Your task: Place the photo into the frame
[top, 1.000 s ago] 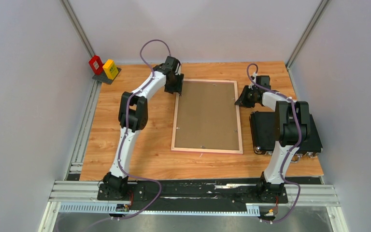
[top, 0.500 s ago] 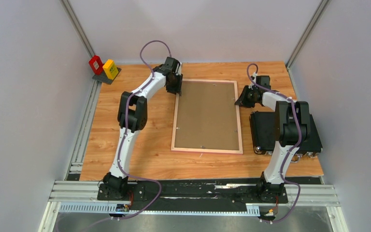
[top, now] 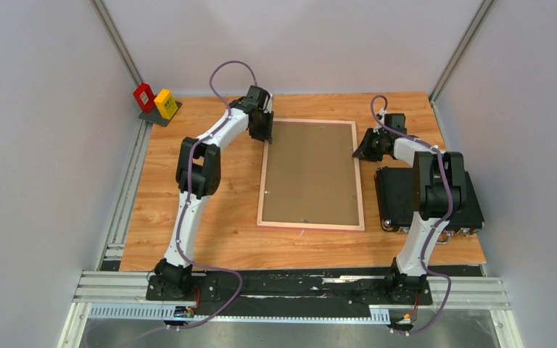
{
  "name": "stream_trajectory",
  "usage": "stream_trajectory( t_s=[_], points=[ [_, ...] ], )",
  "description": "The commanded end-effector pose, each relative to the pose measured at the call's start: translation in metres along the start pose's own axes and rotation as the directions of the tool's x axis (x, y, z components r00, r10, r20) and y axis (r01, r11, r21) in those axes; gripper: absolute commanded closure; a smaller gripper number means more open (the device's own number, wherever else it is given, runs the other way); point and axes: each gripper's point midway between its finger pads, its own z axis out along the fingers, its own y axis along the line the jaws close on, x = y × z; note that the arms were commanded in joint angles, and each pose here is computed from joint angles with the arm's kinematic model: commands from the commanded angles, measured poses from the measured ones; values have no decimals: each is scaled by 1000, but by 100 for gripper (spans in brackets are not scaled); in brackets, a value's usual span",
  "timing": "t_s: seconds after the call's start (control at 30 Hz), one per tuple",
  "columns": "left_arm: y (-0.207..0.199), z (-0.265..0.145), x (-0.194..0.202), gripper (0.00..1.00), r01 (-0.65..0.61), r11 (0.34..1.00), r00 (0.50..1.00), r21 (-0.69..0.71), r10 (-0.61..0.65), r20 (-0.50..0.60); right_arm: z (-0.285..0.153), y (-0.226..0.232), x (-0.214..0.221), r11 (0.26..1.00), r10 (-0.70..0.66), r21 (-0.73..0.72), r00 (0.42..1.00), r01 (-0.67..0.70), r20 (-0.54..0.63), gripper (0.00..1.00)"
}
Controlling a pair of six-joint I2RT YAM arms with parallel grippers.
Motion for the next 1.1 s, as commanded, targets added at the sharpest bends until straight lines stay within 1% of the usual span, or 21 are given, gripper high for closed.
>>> stream_trajectory(
  t_s=[0.0, 0.2, 0.27, 0.33, 0.4, 0.43, 0.47, 0.5, 0.53, 0.6, 0.67, 0.8, 0.93, 0.97, 1.0, 1.03, 1.07],
  points=[
    [12, -1, 27, 73, -11, 999, 996, -34, 8, -90, -1, -2, 12, 999, 30, -12, 999, -31, -41, 100],
    [9, -1, 27, 79, -13, 1000, 996, -21, 11, -90, -1, -1, 11, 999, 30, -13, 999, -30, -42, 100],
    [9, -3, 25, 79, -15, 1000, 996, -18, 13, -85, -1, -1, 12, 999, 30, -13, 999, -31, -42, 100],
    [7, -5, 23, 77, -18, 1000, 997, -12, 17, -80, -1, -1, 12, 999, 30, -14, 999, -31, -43, 100],
    [6, -8, 21, 70, -19, 1000, 997, -6, 19, -76, -1, -1, 12, 999, 30, -13, 999, -31, -43, 100],
    [4, -10, 20, 65, -21, 1000, 997, -1, 21, -72, -1, -2, 12, 999, 31, -13, 999, -31, -43, 100],
    [3, -11, 19, 61, -22, 1000, 997, 3, 22, -71, -1, -1, 11, 999, 29, -13, 999, -30, -41, 100],
    [3, -14, 17, 54, -24, 1000, 997, 5, 25, -67, -1, -1, 11, 1000, 28, -13, 999, -29, -40, 100],
    [3, -15, 16, 50, -24, 1000, 998, 6, 24, -65, -1, -2, 11, 1000, 28, -10, 999, -29, -40, 100],
    [3, -19, 13, 32, -24, 1000, 998, 8, 24, -56, -1, -2, 11, 1000, 26, -8, 999, -27, -38, 100],
    [4, -24, 8, 22, -20, 1000, 999, 9, 20, -43, -1, -3, 9, 1000, 21, -4, 999, -22, -34, 100],
    [7, -38, -1, 13, -10, 1000, 1000, 21, 11, -21, -1, -4, 7, 1000, 11, 2, 999, -11, -32, 100],
    [10, -64, -8, 9, -19, 999, 1000, 42, 19, 6, 0, -2, 3, 1000, -14, 6, 999, 14, -36, 100],
    [15, -65, -3, 9, -28, 999, 1000, 42, 29, -5, 1, -1, 2, 1000, -25, 6, 999, 25, -40, 100],
    [13, -76, -7, 7, -41, 998, 999, 50, 40, 13, 2, -1, 2, 999, -33, 7, 998, 34, -48, 100],
    [17, -77, 1, 6, -58, 997, 998, 47, 58, -1, 5, 1, 2, 999, -46, 8, 997, 47, -61, 100],
    [16, -89, -3, 6, -74, 996, 997, 52, 73, 19, 6, 3, -2, 998, -60, 7, 996, 61, -67, 100]
  ],
)
